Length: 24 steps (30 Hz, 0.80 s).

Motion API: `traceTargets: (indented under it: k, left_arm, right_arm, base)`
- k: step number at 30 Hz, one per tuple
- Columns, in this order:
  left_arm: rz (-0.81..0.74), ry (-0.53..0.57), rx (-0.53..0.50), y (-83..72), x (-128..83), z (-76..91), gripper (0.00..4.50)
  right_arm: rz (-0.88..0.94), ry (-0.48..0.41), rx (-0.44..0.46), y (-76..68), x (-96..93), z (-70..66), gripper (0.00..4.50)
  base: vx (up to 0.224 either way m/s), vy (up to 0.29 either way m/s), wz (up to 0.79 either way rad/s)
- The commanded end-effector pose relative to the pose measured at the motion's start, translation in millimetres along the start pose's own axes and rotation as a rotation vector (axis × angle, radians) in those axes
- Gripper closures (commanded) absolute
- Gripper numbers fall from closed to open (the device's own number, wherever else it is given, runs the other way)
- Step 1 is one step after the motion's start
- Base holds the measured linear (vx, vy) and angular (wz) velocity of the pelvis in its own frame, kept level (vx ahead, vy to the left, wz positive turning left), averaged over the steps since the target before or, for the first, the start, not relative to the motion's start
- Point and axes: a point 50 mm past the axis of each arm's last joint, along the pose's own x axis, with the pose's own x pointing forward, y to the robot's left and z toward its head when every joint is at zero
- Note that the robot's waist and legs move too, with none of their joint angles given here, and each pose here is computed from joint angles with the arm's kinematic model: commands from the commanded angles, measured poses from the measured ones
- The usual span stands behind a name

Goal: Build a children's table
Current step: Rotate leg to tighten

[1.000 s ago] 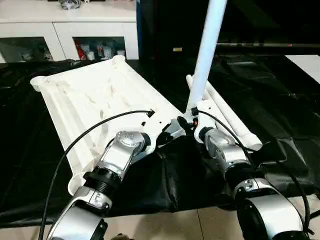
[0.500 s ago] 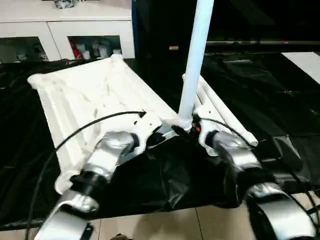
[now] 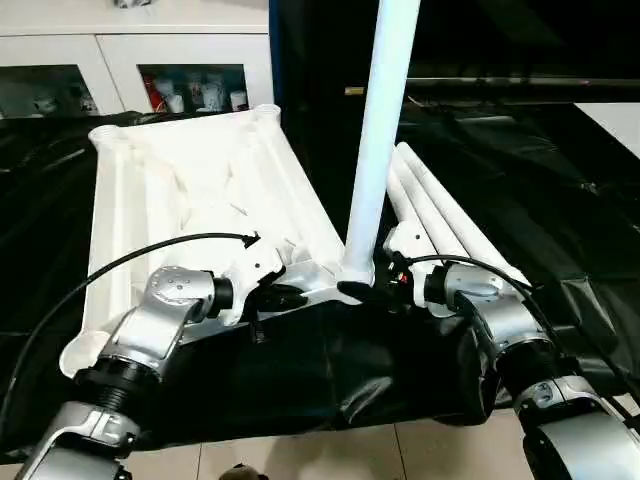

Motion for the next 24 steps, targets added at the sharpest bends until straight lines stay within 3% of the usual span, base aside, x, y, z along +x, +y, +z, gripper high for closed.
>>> traceTargets:
  k: [1,6,16,21,24]
  left_arm:
    - [-0.091,-0.089,-0.018,-10.9,5.1,4.9,4.50]
    - [-0.098,-0.083,-0.017,-10.9,2.9,4.2,4.50]
    - [-0.108,-0.076,-0.019,-12.4,3.0,3.2,4.50]
    - [-0.105,-0.070,-0.024,-13.4,2.7,1.3,4.50]
    - [0.007,-0.085,-0.052,-6.3,9.6,1.8,4.50]
  right_arm:
    - [0.009,-0.007,-0.029,-1.7,-4.2,3.3,0.54]
    - [0.038,-0.008,-0.018,0.4,-1.8,3.3,0.70]
    - [0.064,-0.012,-0.006,3.9,-0.8,1.3,1.62]
    - [0.056,-0.010,0.017,5.6,0.2,-2.4,1.70]
    - [-0.160,0.022,0.127,-1.6,8.8,-13.8,1.72]
  base:
    - [0.000,0.000,0.00]
    - [0.000,0.000,0.00]
    - [0.000,0.000,0.00]
    - [0.000,0.000,0.00]
    - [0.000,0.000,0.00]
